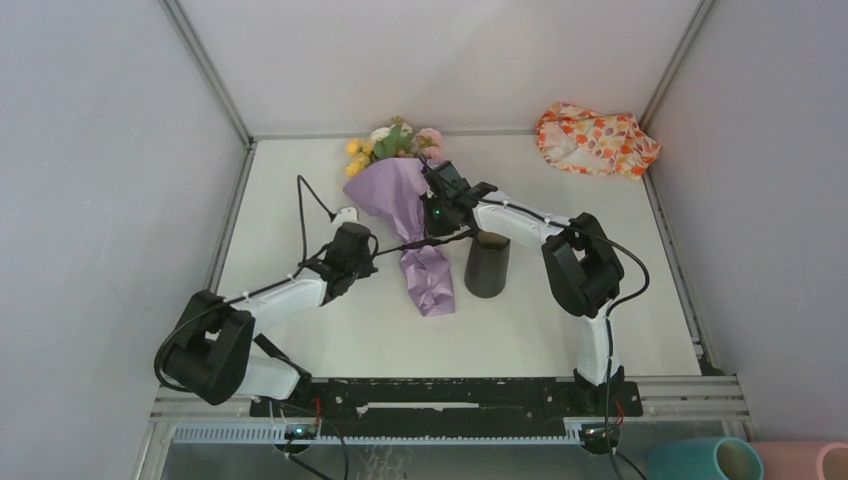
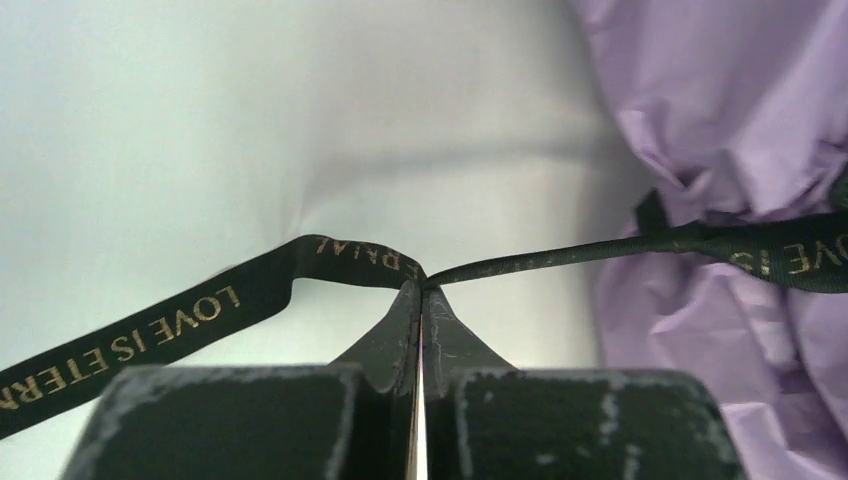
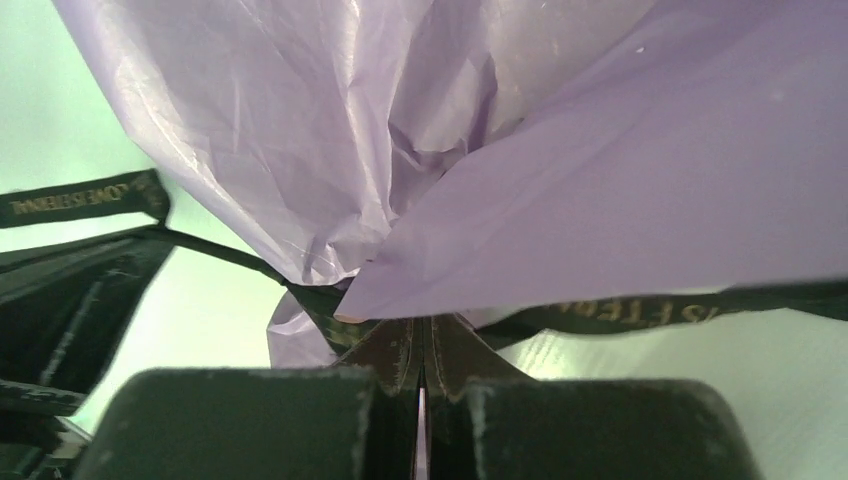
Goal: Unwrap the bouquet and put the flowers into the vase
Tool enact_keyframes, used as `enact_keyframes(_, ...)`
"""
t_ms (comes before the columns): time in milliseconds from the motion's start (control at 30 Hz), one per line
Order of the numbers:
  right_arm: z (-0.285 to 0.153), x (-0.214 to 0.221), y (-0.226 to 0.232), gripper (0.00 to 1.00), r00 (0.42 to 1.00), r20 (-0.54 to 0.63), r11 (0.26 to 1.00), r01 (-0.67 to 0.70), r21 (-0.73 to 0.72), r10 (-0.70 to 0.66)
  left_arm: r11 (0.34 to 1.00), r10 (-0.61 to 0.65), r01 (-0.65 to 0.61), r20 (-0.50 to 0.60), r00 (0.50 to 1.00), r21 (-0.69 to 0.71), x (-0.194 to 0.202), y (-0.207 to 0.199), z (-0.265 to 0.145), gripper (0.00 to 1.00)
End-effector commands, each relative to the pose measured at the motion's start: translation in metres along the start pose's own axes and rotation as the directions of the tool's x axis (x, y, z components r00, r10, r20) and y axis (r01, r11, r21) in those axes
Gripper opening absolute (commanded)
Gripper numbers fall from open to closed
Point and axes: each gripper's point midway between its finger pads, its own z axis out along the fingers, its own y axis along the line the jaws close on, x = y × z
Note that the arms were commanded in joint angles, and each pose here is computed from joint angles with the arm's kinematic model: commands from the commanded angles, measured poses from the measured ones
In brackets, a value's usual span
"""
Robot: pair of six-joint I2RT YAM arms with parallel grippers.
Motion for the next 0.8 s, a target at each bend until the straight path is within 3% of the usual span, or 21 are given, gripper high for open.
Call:
enact_keyframes(0, -0.016, -0.015, -0.019, 0.00, 0.999, 0.054, 0.996, -0.001, 0.084, -0.003, 0.989, 0.024, -0.021, 0.023, 0.999, -0.144, -0.007, 0.042, -0.013, 0.00)
enact_keyframes(533, -0.011, -0.011, -0.015, 0.01, 0.999, 0.033, 0.996, 0.012, 0.084, -0.015, 0.947, -0.105, 0.154, 0.182, 0.978, -0.282, -0.059, 0.084, -0.070, 0.00)
enact_keyframes(667, -0.010, -0.008, -0.014, 0.01, 1.000, 0.024, 0.996, 0.018, 0.086, -0.020, 0.922, -0.210, 0.285, 0.279, 0.937, -0.264, -0.080, 0.089, -0.097, 0.00)
enact_keyframes(767, -0.010, -0.008, -0.012, 0.01, 0.999, 0.019, 0.996, 0.025, 0.081, -0.027, 0.905, -0.277, 0.376, 0.396, 0.876, -0.198, -0.122, 0.088, -0.139, 0.02)
